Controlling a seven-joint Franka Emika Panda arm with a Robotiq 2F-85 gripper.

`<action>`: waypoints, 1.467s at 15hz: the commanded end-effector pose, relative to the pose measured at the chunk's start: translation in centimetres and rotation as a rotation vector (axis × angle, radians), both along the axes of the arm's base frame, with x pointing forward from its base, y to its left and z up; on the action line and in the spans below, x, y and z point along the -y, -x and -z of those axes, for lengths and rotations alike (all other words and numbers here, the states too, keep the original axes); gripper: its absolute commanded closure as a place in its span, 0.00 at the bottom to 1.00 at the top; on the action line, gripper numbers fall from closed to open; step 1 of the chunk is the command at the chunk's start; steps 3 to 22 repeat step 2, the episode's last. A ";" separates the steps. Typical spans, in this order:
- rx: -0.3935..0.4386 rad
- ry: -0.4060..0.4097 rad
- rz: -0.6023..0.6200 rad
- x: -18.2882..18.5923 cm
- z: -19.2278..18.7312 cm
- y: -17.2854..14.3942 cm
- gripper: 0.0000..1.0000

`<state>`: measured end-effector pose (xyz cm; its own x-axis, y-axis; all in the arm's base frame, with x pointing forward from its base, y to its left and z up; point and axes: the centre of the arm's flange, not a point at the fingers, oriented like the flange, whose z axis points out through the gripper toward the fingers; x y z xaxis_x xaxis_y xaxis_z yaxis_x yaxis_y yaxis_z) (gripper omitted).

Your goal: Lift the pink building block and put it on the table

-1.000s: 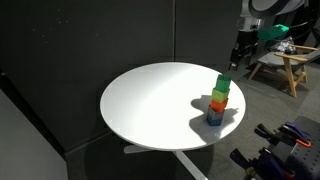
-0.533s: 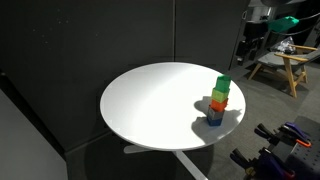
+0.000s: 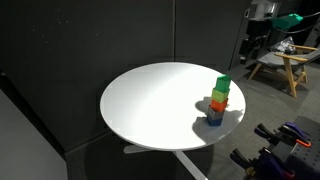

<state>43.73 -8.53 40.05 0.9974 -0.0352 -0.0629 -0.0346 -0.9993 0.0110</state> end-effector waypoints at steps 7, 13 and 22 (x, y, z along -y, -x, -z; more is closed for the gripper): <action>0.000 0.000 -0.001 0.0 0.0 0.0 0.00; 0.000 0.000 -0.001 0.0 0.0 0.0 0.00; 0.000 0.000 -0.001 0.0 0.0 0.0 0.00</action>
